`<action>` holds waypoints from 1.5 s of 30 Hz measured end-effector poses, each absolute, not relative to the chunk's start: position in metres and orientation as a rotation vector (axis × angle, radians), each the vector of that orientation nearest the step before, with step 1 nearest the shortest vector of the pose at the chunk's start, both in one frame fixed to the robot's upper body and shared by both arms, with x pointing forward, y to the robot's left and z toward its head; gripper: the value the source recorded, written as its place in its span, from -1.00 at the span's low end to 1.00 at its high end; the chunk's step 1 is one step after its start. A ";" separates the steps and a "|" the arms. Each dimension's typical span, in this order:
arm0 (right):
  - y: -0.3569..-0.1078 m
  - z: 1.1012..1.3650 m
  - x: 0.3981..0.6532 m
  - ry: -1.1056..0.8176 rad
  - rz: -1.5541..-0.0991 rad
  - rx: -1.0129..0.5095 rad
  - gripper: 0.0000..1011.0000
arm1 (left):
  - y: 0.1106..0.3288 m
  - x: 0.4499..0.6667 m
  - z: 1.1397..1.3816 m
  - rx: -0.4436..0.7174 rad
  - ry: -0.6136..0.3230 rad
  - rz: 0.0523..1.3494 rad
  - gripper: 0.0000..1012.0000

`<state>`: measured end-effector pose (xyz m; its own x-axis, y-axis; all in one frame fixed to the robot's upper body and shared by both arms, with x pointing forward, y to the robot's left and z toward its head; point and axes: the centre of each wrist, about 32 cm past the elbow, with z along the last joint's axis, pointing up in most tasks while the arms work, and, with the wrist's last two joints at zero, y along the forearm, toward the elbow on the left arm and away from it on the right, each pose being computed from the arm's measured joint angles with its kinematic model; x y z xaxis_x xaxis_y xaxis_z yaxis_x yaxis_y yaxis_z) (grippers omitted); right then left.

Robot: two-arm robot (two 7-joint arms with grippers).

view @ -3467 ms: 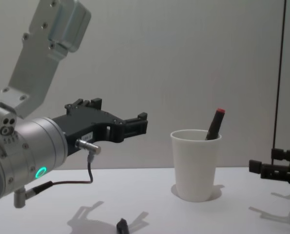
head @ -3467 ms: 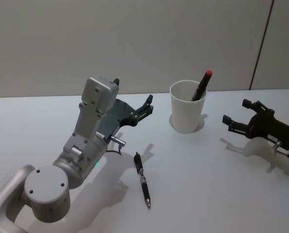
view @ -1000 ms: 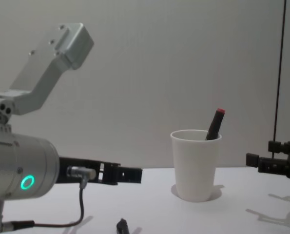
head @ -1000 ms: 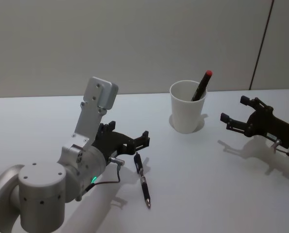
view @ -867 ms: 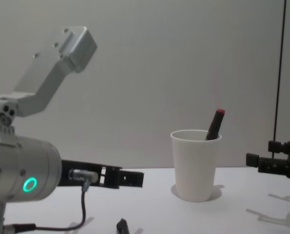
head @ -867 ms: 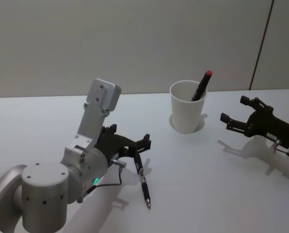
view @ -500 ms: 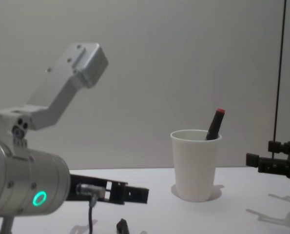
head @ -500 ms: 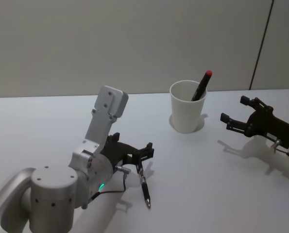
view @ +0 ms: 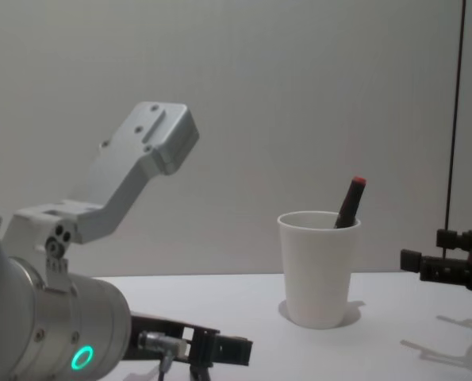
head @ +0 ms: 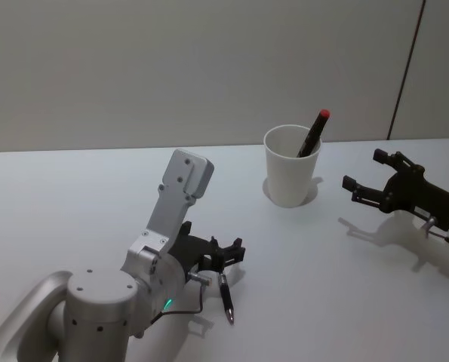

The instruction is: Place the pen into the pen holder.

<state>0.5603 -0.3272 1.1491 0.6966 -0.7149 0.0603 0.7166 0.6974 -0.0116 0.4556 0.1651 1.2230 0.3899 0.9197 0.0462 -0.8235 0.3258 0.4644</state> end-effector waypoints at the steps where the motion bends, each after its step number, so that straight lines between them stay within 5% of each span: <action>1: -0.327 1.149 0.560 -0.052 -0.798 -0.035 0.98 | 0.165 0.455 1.223 0.455 0.242 1.158 0.98; 45: -0.327 1.149 0.560 -0.052 -0.798 -0.035 0.98 | 0.158 0.453 1.205 0.488 0.267 1.116 0.98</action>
